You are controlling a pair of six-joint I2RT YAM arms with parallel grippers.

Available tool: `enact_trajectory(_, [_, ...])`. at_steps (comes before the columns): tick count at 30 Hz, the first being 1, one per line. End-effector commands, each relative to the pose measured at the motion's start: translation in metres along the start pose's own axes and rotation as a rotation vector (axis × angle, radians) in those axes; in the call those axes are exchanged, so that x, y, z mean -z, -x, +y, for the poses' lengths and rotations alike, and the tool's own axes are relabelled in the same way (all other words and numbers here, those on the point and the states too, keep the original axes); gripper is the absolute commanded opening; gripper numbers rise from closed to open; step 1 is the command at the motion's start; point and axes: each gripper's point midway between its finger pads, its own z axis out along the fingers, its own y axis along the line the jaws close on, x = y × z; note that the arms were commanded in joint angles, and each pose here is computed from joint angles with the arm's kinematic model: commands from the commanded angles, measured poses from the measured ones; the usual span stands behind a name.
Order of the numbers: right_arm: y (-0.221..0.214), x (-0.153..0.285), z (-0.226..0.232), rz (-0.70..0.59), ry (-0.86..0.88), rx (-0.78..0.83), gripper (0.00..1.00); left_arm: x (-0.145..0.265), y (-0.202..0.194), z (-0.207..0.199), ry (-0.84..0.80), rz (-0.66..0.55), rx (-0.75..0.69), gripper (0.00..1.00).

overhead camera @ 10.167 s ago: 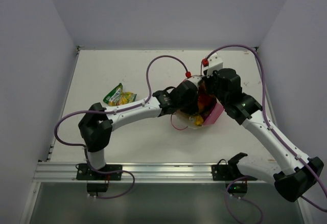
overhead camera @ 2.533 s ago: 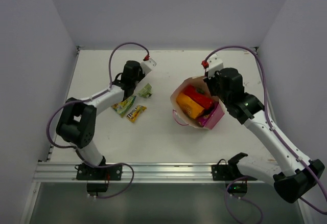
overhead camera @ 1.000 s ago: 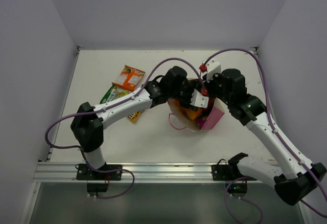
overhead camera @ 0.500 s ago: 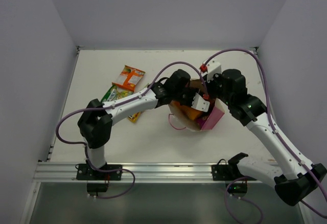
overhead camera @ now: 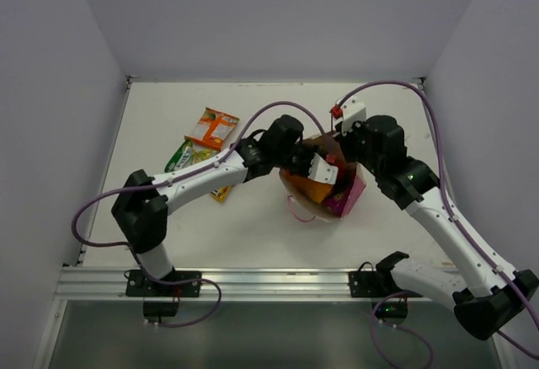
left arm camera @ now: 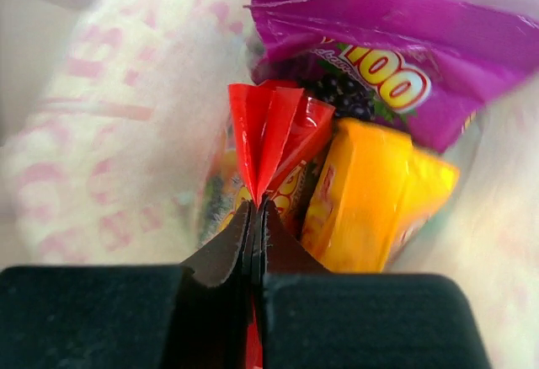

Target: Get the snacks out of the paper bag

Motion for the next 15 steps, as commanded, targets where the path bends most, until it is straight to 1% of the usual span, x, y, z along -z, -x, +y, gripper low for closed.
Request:
enact_trajectory(1, [0.024, 0.004, -0.026, -0.081, -0.143, -0.041, 0.00, 0.072, 0.080, 0.054, 0.237, -0.166, -0.119, 0.00])
enact_trajectory(2, [0.022, 0.003, -0.029, -0.074, -0.159, -0.042, 0.00, 0.089, 0.092, 0.057, 0.270, -0.187, -0.134, 0.00])
enact_trajectory(4, [0.019, 0.002, -0.033, -0.070, -0.182, -0.050, 0.00, 0.106, 0.102, 0.061, 0.307, -0.199, -0.149, 0.00])
enact_trajectory(6, [0.016, 0.002, -0.039, -0.061, -0.209, -0.057, 0.00, 0.131, 0.119, 0.065, 0.356, -0.226, -0.167, 0.00])
enact_trajectory(7, [0.014, 0.001, -0.041, -0.054, -0.220, -0.059, 0.00, 0.150, 0.130, 0.069, 0.397, -0.242, -0.180, 0.00])
enact_trajectory(10, [0.008, 0.001, -0.047, -0.035, -0.255, -0.067, 0.00, 0.180, 0.145, 0.075, 0.481, -0.269, -0.179, 0.00])
enact_trajectory(11, [0.008, 0.000, -0.049, -0.033, -0.263, -0.068, 0.00, 0.201, 0.158, 0.079, 0.538, -0.302, -0.183, 0.00])
enact_trajectory(13, [0.004, -0.002, -0.050, -0.022, -0.268, -0.073, 0.00, 0.224, 0.161, 0.089, 0.636, -0.290, -0.158, 0.00])
enact_trajectory(15, [0.002, -0.003, -0.051, -0.012, -0.275, -0.076, 0.00, 0.259, 0.170, 0.101, 0.762, -0.305, -0.134, 0.00])
